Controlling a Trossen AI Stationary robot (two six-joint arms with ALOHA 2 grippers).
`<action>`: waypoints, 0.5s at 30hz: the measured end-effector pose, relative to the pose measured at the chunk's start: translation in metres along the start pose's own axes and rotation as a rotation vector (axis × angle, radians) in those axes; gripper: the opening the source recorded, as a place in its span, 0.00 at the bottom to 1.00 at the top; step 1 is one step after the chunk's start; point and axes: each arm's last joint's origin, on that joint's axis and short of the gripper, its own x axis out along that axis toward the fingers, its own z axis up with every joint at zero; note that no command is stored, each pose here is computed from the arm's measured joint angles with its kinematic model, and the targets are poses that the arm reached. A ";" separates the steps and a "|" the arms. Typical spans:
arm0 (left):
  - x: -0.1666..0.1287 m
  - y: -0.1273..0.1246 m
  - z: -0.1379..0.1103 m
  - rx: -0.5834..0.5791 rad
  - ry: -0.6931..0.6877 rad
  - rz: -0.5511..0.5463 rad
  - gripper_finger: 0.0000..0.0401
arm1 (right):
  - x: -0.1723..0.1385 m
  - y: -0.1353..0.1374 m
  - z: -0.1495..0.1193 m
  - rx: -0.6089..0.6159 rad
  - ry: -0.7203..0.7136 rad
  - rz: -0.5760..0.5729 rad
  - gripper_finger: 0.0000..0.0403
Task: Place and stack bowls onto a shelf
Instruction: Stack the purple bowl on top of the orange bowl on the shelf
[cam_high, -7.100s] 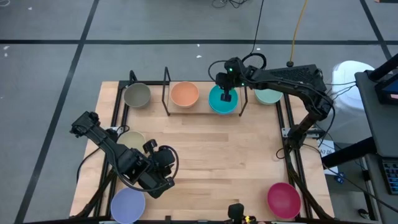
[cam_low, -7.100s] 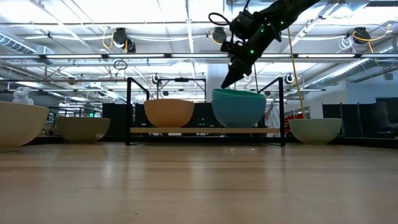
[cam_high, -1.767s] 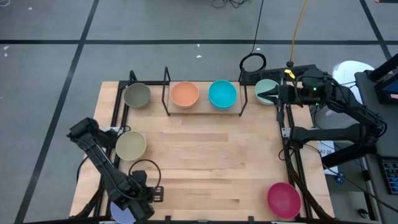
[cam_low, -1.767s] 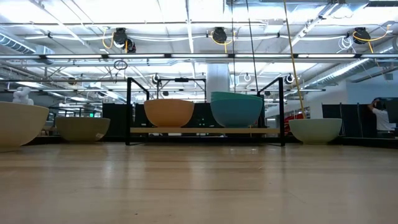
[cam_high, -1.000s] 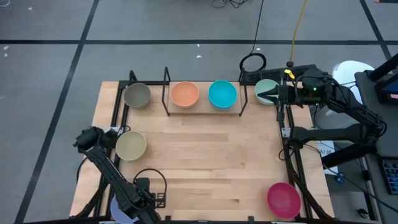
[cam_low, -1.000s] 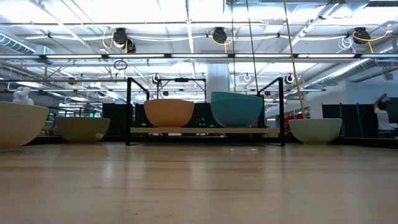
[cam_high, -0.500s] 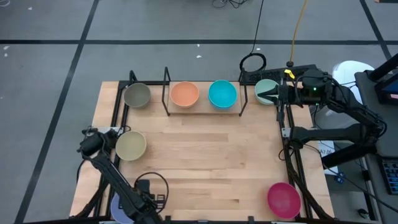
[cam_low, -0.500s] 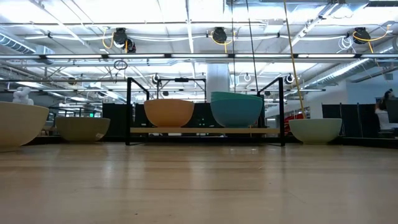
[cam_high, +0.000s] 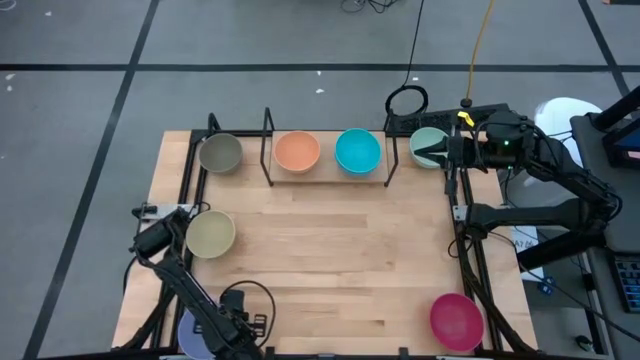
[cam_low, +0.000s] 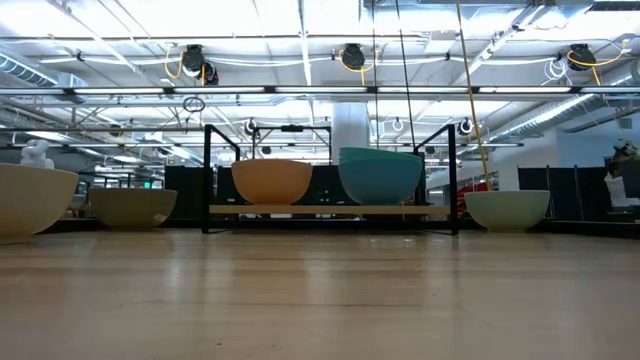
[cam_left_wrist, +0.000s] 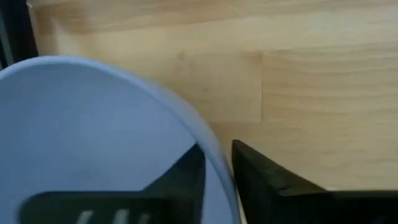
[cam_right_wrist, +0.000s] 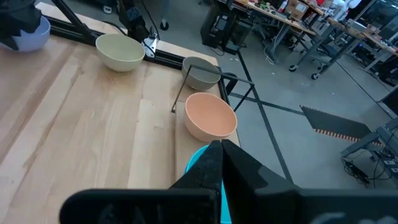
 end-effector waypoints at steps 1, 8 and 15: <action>0.000 0.000 0.000 0.009 0.000 0.000 0.13 | 0.000 0.000 0.000 0.000 0.000 0.000 0.00; 0.000 0.001 0.000 0.089 -0.002 0.007 0.02 | 0.000 0.000 0.000 -0.004 0.000 0.000 0.00; -0.021 0.004 0.022 0.216 -0.021 0.024 0.02 | 0.000 0.000 0.000 -0.008 0.000 0.000 0.00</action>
